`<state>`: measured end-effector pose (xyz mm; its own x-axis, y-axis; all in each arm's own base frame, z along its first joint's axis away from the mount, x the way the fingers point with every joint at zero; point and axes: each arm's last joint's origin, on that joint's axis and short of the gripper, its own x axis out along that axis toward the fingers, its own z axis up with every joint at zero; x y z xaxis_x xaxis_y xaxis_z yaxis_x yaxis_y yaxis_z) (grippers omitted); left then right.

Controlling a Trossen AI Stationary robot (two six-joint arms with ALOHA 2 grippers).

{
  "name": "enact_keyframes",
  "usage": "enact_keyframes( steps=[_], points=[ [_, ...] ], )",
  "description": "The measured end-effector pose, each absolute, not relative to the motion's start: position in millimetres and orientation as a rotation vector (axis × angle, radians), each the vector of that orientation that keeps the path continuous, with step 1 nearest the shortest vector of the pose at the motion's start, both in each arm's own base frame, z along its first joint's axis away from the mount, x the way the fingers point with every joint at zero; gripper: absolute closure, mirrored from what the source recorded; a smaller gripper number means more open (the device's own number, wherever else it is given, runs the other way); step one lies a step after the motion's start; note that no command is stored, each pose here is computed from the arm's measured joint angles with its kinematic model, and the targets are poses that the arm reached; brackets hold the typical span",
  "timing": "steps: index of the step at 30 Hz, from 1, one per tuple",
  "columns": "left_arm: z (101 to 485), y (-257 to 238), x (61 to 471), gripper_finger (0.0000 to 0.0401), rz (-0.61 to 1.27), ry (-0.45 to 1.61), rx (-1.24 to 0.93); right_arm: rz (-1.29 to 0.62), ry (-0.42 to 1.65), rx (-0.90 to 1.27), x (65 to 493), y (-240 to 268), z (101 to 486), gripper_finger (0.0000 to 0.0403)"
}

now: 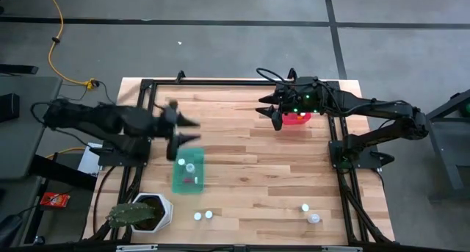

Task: Pick and place medicine bottles into bin by pill shape (circle, oval)
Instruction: Put the blue capsule bottle into the blue bin

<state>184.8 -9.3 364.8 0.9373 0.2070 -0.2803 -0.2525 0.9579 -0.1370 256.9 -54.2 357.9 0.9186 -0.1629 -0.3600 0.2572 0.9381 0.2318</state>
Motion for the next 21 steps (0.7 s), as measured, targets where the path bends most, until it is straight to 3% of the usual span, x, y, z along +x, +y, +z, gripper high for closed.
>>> enact_keyframes(
  steps=[5, 14, 21],
  points=[
    [371, 11, 180, 0.0224, 0.287, 0.062, -0.116, -0.215, 0.327, 0.292, 251, -52, 363, 0.0202],
    [296, 27, 196, 0.0224, 0.187, -0.173, -0.281, -0.205, 0.327, 0.292, 250, -50, 364, 0.0202],
    [298, 27, 198, 0.0224, 0.175, -0.243, -0.253, -0.205, 0.326, 0.289, 250, -50, 364, 0.0202]
  ],
)
